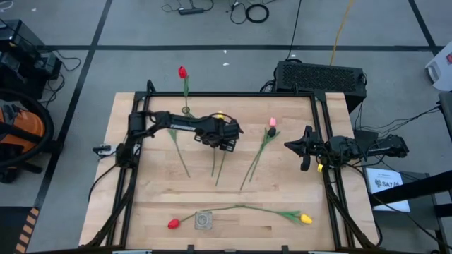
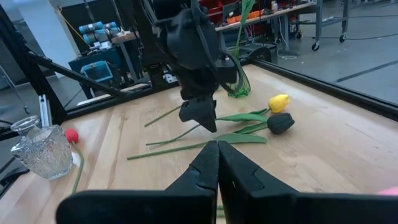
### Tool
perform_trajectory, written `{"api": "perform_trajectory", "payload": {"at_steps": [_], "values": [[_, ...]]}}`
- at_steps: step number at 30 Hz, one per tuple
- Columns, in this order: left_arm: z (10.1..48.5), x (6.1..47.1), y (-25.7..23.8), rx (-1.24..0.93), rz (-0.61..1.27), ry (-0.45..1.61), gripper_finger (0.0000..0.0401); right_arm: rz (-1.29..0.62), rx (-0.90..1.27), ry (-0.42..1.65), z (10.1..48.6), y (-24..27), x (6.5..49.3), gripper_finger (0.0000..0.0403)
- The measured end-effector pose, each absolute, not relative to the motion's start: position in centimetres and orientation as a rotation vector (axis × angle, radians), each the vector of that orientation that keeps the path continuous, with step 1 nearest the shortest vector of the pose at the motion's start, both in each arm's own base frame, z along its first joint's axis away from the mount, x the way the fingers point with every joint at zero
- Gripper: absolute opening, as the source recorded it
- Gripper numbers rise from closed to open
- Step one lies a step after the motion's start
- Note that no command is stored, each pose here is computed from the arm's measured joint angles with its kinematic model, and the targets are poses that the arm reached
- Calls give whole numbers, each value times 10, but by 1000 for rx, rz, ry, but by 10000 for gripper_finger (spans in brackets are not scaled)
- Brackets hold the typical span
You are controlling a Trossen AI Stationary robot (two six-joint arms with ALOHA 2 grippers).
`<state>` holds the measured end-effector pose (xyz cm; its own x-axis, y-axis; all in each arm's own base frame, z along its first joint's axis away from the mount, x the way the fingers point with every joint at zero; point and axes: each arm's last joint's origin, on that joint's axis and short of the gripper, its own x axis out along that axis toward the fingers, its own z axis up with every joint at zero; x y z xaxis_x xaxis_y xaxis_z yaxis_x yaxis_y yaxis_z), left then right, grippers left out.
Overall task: Sort flowers into vase by color
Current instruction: Put the top yellow flower into the transparent vase
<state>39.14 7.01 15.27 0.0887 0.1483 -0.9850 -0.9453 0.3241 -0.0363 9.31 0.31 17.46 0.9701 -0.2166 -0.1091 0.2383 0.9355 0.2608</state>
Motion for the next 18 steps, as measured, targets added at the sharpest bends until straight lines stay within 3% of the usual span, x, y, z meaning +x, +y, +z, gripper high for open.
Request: {"api": "perform_trajectory", "payload": {"at_steps": [8,18], "values": [[151,388,89,-914,1036,1169,193,-233,275,81,174,3,93,0],[152,387,96,-951,1025,1164,57,-233,275,81,174,3,93,0]]}}
